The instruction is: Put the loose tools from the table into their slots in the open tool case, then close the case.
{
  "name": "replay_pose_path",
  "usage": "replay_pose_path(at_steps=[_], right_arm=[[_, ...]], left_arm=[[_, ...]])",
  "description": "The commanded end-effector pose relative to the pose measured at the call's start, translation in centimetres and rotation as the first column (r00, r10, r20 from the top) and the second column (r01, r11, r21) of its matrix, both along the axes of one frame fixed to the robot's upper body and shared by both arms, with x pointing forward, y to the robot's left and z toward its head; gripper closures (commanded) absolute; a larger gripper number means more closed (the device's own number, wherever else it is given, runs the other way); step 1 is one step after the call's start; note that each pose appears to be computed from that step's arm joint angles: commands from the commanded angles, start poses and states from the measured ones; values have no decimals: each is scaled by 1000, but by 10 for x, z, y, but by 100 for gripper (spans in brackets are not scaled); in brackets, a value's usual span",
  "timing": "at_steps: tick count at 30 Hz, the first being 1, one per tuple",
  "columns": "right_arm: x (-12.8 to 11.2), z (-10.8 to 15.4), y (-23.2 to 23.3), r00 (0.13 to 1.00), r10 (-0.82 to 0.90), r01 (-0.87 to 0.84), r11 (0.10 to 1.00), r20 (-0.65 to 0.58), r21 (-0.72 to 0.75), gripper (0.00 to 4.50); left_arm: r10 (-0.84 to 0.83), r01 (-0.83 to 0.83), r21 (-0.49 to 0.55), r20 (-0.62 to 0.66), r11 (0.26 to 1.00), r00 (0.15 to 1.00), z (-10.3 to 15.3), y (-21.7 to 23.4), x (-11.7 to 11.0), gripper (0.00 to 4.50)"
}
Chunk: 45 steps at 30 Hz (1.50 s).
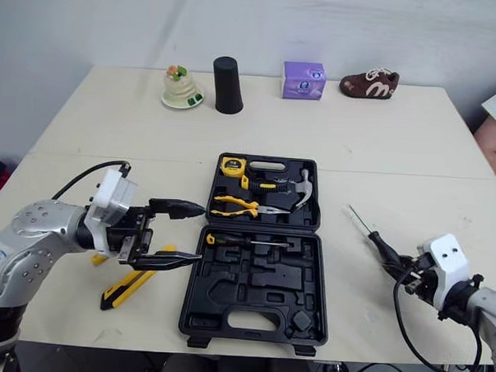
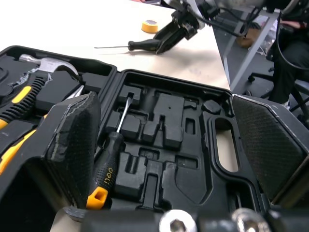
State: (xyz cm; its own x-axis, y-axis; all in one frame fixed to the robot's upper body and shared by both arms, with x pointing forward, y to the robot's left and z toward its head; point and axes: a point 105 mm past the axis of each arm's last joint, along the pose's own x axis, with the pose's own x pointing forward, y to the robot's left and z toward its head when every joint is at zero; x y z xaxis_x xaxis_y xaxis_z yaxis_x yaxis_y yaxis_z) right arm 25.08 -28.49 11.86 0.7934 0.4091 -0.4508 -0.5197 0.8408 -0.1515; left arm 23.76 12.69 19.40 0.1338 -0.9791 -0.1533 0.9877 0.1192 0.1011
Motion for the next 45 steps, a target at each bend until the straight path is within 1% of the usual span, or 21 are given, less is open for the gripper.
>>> replay_pose_path(at_steps=[1,3,6,8,12,18,20,22,26,29,34,37,40,42,44,45], right_arm=[[3,49,35,982,169,-167,986,83,-28,363],[1,58,55,962,269,-267,962,39,-54,363],[-6,59,90,888,458,-459,877,-43,-140,363],[-9,57,101,854,513,-520,840,-82,-157,363],[-16,45,120,774,608,-632,729,-176,-262,363],[-11,30,122,744,622,-663,638,-245,-393,363],[-12,24,124,718,647,-688,603,-257,-404,363],[-13,20,130,697,672,-706,586,-248,-396,363],[-10,17,138,690,687,-711,585,-227,-391,363],[0,18,141,706,680,-688,591,-199,-421,363],[5,18,150,648,732,-725,506,-212,-468,363],[6,16,152,637,737,-736,494,-226,-464,363],[6,13,151,641,730,-739,502,-238,-449,363],[6,15,151,637,736,-739,498,-231,-454,260],[9,25,154,639,747,-730,514,-182,-452,180],[11,29,153,639,751,-725,518,-164,-454,180]], left_arm=[[-40,36,55,66,998,997,2,3,-8,0],[-54,47,94,72,994,996,-4,7,-9,0],[-53,44,110,84,993,995,-8,13,-8,0],[-72,61,111,91,992,993,-10,15,-11,0],[-52,42,116,85,992,995,-17,20,-15,0],[-10,0,124,84,992,996,-23,23,-15,0],[-2,-8,120,81,993,997,-24,23,-16,0],[8,-18,119,82,993,997,-25,23,-16,0],[21,-31,118,83,993,996,-25,24,-15,0],[34,-43,120,76,992,997,-27,25,-15,0],[39,-47,122,65,991,997,-30,25,-16,0],[39,-47,123,64,991,997,-30,24,-16,0],[46,-54,122,65,991,997,-30,25,-15,0],[49,-57,122,63,991,997,-30,25,-15,0],[50,-57,121,59,991,997,-30,25,-16,0],[50,-56,122,58,991,997,-30,25,-16,0]])
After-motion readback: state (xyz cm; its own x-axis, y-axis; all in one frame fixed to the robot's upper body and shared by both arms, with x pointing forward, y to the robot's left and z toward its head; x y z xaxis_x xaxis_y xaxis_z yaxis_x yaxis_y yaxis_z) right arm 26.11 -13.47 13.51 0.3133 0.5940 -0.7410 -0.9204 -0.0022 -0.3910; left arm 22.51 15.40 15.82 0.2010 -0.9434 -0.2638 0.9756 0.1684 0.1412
